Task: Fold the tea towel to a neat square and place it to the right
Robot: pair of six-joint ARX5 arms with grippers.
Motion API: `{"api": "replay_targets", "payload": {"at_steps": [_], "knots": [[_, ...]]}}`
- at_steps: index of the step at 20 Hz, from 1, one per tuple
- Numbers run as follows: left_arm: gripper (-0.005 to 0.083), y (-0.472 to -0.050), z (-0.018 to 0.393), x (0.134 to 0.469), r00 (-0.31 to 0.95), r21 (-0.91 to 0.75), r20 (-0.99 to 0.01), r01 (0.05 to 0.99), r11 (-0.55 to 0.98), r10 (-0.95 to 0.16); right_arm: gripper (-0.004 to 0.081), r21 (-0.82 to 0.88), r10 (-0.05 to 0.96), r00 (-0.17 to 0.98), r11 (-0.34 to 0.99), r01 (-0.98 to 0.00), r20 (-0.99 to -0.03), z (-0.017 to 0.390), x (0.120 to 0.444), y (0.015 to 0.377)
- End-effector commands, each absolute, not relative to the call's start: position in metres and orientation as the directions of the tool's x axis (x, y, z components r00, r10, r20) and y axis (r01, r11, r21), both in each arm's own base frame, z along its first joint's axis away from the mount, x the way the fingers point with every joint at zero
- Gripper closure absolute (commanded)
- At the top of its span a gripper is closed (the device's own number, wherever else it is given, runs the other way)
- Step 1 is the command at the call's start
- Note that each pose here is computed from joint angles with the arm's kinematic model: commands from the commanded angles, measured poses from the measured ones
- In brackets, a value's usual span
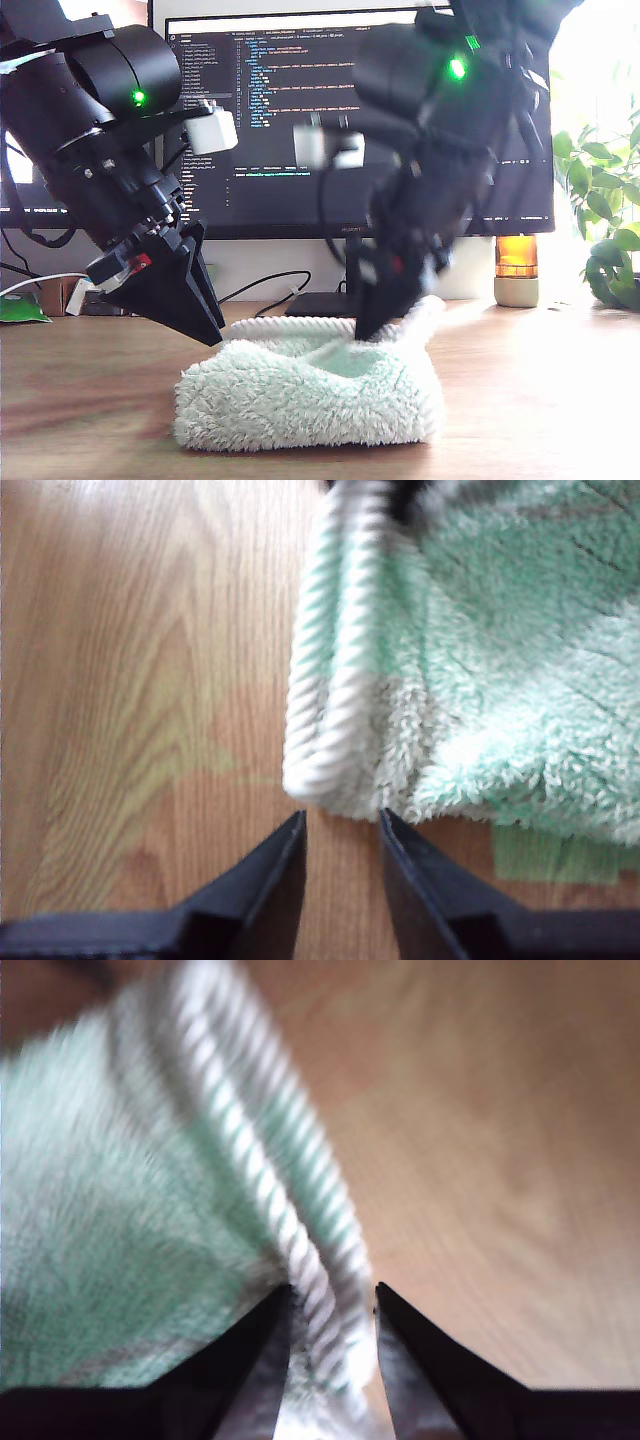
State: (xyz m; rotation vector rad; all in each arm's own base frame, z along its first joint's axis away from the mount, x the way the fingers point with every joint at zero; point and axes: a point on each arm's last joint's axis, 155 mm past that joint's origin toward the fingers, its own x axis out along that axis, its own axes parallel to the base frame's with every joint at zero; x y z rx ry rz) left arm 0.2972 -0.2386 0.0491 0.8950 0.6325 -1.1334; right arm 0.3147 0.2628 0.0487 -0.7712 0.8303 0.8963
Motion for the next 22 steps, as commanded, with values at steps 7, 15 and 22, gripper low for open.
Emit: {"api": "replay_targets", "payload": {"at_steps": [7, 15, 22], "knots": [[0.0747, -0.231, 0.073, 0.301, 0.385, 0.314, -0.783, 0.923, 0.224, -0.488, 0.0517, -0.191, 0.315, 0.336, 0.411, -0.891, -0.888, 0.070, 0.315, 0.263], [0.0797, -0.234, 0.111, 0.281, 0.376, 0.170, -0.735, 0.908, 0.383, -0.564, 0.0781, -0.104, 0.309, 0.310, 0.537, -0.837, -0.899, 0.078, 0.308, 0.259], [0.0797, -0.232, 0.115, 0.271, 0.377, 0.077, -0.672, 0.891, 0.447, -0.637, 0.0781, -0.091, 0.430, 0.456, 0.642, -0.761, -0.779, 0.120, 0.313, 0.265]]}}
